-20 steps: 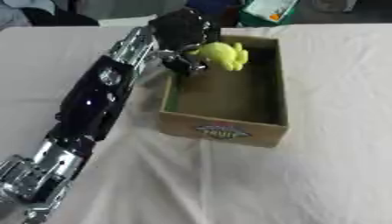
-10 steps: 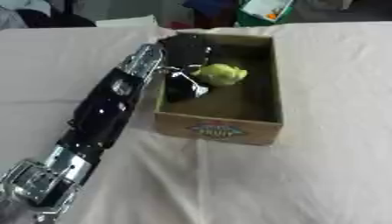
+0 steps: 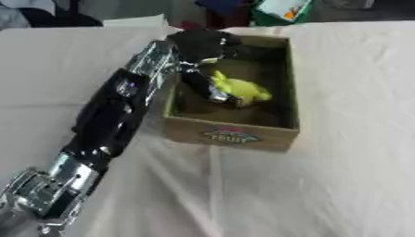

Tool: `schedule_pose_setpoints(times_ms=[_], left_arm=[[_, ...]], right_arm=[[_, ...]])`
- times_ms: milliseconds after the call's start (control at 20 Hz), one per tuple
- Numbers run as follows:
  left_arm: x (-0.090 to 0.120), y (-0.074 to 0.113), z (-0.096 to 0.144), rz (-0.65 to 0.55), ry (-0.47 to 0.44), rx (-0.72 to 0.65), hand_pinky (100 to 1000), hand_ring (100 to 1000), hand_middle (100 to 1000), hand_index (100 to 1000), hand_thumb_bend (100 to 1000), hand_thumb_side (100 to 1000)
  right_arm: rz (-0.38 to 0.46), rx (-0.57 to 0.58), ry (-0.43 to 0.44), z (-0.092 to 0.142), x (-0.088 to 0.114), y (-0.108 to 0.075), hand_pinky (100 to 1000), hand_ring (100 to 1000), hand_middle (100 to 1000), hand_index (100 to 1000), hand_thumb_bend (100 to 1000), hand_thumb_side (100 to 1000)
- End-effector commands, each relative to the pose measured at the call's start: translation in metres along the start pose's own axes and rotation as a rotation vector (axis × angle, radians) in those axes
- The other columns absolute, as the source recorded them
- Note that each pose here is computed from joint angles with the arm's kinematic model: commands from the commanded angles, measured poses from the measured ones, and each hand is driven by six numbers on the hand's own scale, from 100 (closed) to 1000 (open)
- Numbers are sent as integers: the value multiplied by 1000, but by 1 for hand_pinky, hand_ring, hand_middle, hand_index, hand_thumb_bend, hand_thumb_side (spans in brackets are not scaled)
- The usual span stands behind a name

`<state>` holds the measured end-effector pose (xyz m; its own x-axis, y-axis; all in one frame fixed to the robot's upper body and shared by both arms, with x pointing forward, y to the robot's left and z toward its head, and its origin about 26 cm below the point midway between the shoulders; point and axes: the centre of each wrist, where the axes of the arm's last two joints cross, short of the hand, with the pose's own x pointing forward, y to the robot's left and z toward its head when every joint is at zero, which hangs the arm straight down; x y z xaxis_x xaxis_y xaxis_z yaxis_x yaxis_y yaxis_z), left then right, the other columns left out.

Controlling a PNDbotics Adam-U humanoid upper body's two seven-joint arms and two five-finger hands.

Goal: Pick up objects on the table and place them in the box.

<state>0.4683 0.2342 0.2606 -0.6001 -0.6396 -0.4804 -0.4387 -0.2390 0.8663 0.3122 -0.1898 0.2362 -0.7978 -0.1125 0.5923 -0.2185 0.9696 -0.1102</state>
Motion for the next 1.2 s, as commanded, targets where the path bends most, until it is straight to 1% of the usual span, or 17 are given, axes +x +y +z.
schedule_pose_setpoints(times_ms=[50,100,200,250,300,350,400,450,600,700,750,850,1000,1100,1200], left_arm=[[-14,26,9,28,41,205,754,902,855,995,459,1000],[-16,27,12,63,61,263,734,872,819,959,374,1000],[-17,29,19,149,105,380,711,845,785,926,188,1000],[-18,31,21,188,118,419,711,845,785,926,188,1000],[-18,33,24,222,133,454,656,779,717,864,100,992],[-20,37,31,292,176,547,642,764,701,848,100,970],[-20,42,37,361,202,626,642,764,701,848,100,970],[-21,49,46,418,239,697,605,729,665,817,100,923],[-16,73,71,621,276,884,562,681,619,783,100,865],[-10,89,89,732,284,970,551,668,607,776,100,852],[-7,94,98,781,289,997,533,649,591,759,100,827],[-1,103,117,869,293,1052,514,628,575,748,100,813],[11,106,145,991,318,1130,494,612,574,756,100,789],[19,106,162,1039,344,1198,483,606,567,739,100,777],[23,97,177,1065,377,1263,479,604,566,739,100,771]], right_arm=[[1,3,-37,-3,7,-2,811,621,719,919,100,768],[5,-2,-38,-3,7,-4,810,620,718,917,100,783],[15,-18,-40,-1,6,-7,810,619,716,916,100,769],[18,-24,-41,0,6,-8,810,619,716,916,100,769],[20,-30,-41,0,6,-9,809,620,716,916,100,764],[29,-47,-38,2,6,-12,809,620,716,916,100,765],[36,-59,-35,3,5,-15,809,620,716,916,100,765],[46,-73,-29,5,5,-17,809,620,716,917,100,763],[76,-103,-14,10,4,-23,809,620,716,918,100,762],[94,-120,-7,12,3,-26,809,620,716,918,100,763],[102,-127,-4,13,3,-27,809,621,716,917,100,762],[117,-141,2,15,2,-30,809,621,717,917,100,760],[138,-167,10,19,2,-34,809,622,718,918,100,759],[149,-181,12,20,2,-36,809,623,719,918,100,759],[162,-195,13,21,2,-39,809,623,719,917,100,759]])
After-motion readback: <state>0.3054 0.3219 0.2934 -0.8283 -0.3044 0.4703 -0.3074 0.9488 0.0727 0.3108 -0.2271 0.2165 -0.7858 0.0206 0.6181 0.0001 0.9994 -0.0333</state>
